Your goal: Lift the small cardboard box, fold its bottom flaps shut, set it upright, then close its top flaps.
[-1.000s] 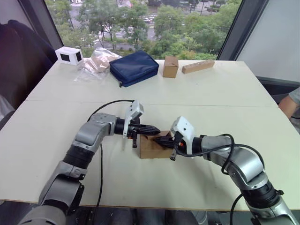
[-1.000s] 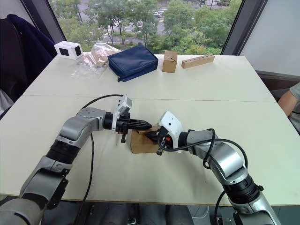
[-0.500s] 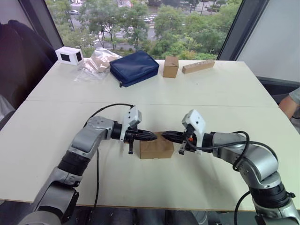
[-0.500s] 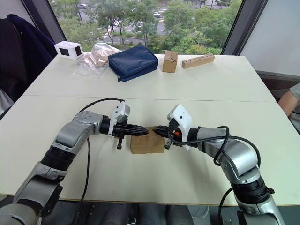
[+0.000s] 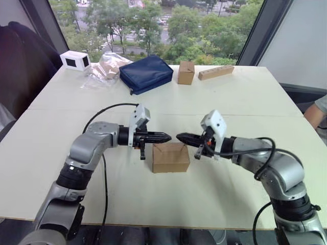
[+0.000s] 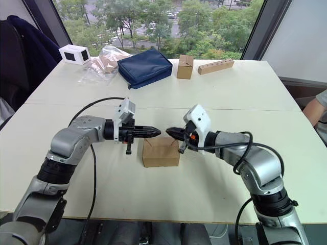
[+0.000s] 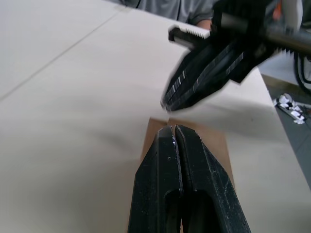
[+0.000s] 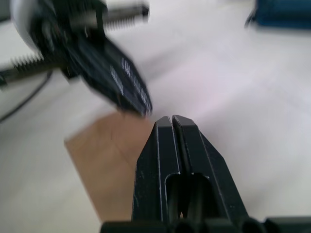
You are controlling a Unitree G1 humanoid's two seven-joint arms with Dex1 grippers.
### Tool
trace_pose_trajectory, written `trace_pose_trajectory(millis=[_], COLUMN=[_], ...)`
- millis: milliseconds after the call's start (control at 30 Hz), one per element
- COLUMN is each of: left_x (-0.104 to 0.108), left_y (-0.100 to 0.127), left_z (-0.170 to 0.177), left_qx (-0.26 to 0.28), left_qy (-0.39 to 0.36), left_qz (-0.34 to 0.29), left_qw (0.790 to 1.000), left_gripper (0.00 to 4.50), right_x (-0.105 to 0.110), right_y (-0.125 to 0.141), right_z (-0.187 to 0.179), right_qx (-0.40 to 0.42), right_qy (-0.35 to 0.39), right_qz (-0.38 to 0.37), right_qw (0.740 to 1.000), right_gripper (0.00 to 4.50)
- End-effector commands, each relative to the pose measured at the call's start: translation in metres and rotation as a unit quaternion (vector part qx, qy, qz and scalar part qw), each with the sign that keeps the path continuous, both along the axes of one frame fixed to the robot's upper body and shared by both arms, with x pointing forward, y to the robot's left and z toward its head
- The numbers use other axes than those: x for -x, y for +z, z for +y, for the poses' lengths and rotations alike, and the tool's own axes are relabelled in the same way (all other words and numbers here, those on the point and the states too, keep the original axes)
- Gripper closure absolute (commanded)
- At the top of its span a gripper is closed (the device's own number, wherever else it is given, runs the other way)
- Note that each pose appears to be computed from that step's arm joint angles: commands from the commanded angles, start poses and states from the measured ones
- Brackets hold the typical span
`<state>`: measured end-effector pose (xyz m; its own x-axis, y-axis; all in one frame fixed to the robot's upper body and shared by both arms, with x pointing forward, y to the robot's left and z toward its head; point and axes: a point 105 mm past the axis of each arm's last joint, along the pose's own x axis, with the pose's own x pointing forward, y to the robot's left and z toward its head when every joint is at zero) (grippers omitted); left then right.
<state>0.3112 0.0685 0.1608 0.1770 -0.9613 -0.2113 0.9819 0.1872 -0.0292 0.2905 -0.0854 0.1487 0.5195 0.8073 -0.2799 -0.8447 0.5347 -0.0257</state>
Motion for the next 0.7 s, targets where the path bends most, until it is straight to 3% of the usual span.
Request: trace_pose_trajectory(millis=[33,200,400,500,700], left_x=[0.006,0.01,0.012,0.017,0.033], left_y=[-0.011,-0.029,-0.004,0.016,0.028], left_z=[0.0,0.006,0.012,0.025,0.063], left_qx=[-0.024,-0.033,0.003,0.025,0.044], left_qy=[-0.002,0.013,0.029,0.054,0.122], left_qz=[-0.008,0.015,-0.001,-0.009,0.009], left_qw=[1.0,0.999,1.0,0.998,0.991], left_gripper=[4.5,4.5,4.5,4.5,4.5], right_x=[0.0,0.004,0.006,0.016,0.047], right_y=[-0.017,-0.023,0.011,0.038,0.051], right_z=[-0.001,-0.001,-0.007,-0.018,-0.057], right_qx=[0.031,0.041,0.004,-0.013,0.045], right_qy=[0.006,0.014,0.013,0.016,0.029], right_qz=[-0.001,0.001,-0.031,-0.051,-0.056], right_qw=[1.0,0.999,0.999,0.998,0.997], right_gripper=[4.49,4.49,4.49,4.49,4.49])
